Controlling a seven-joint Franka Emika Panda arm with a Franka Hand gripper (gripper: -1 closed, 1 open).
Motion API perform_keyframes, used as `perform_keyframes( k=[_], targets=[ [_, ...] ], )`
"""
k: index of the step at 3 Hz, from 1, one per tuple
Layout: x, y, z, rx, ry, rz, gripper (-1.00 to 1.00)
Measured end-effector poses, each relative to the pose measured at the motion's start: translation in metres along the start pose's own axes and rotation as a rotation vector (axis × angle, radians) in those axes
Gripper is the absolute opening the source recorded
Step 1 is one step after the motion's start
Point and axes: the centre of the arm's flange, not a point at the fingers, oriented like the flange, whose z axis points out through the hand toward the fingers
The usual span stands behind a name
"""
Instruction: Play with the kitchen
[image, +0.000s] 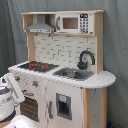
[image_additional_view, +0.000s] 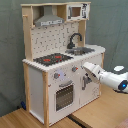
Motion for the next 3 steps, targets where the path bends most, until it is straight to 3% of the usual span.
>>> perform_keyframes(
  k=[3],
  targets=[
    [0.023,0.062,-0.026,-0.073,0.055,-0.154,1.0]
  ],
)
